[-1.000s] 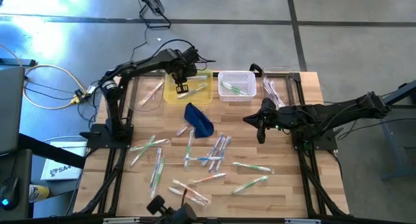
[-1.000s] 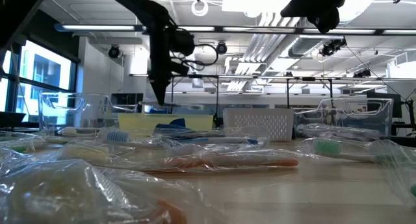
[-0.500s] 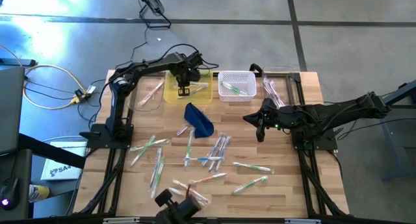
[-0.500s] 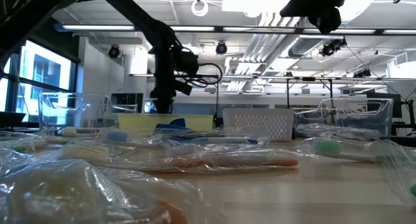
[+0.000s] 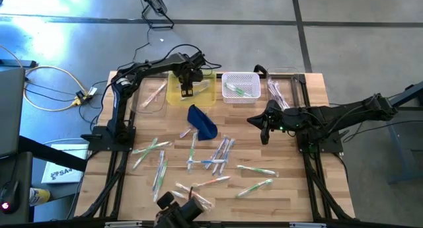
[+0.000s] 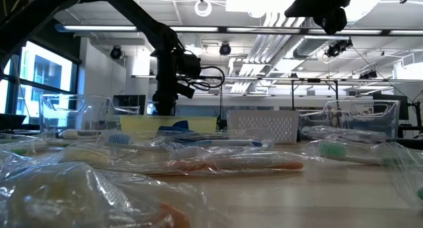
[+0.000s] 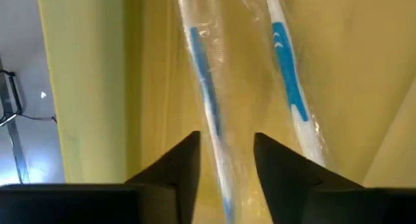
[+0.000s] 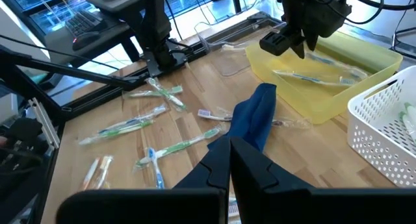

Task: Pick & Place Toothbrushes
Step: Put the blue toothbrush into the yellow bin, then put the green toothbrush into the white bin

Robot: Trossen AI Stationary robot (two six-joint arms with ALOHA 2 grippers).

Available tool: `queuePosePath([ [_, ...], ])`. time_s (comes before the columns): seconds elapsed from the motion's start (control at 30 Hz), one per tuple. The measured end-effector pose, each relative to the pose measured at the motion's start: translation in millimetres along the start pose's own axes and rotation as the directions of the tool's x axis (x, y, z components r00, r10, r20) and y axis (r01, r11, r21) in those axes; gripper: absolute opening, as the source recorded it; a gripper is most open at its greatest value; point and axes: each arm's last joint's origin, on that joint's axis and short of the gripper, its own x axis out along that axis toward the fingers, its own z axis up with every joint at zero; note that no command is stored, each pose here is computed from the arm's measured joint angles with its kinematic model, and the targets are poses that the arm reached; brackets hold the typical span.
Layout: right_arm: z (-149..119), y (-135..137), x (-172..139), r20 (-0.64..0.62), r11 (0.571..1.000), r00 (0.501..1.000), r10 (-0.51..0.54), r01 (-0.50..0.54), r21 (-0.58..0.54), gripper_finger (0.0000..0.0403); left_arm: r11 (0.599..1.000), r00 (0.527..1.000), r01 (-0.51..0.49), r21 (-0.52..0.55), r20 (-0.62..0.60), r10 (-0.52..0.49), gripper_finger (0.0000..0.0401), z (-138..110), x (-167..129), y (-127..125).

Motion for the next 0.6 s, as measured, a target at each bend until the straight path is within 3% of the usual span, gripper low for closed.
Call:
queuePosePath([
  [0.2,0.0,0.1,0.0,0.0,1.0,1.0,0.0,0.0,0.0,0.0004,1.0,1.0,0.002,0.0,-0.003,-0.002,0.0187,-0.3,0.0,-0.2],
  [0.6,0.1,0.0,0.0,0.0,1.0,1.0,0.0,0.0,0.0,0.0004,0.999,1.0,0.019,-0.05,-0.005,-0.02,0.0191,-0.9,0.0,-1.3],
])
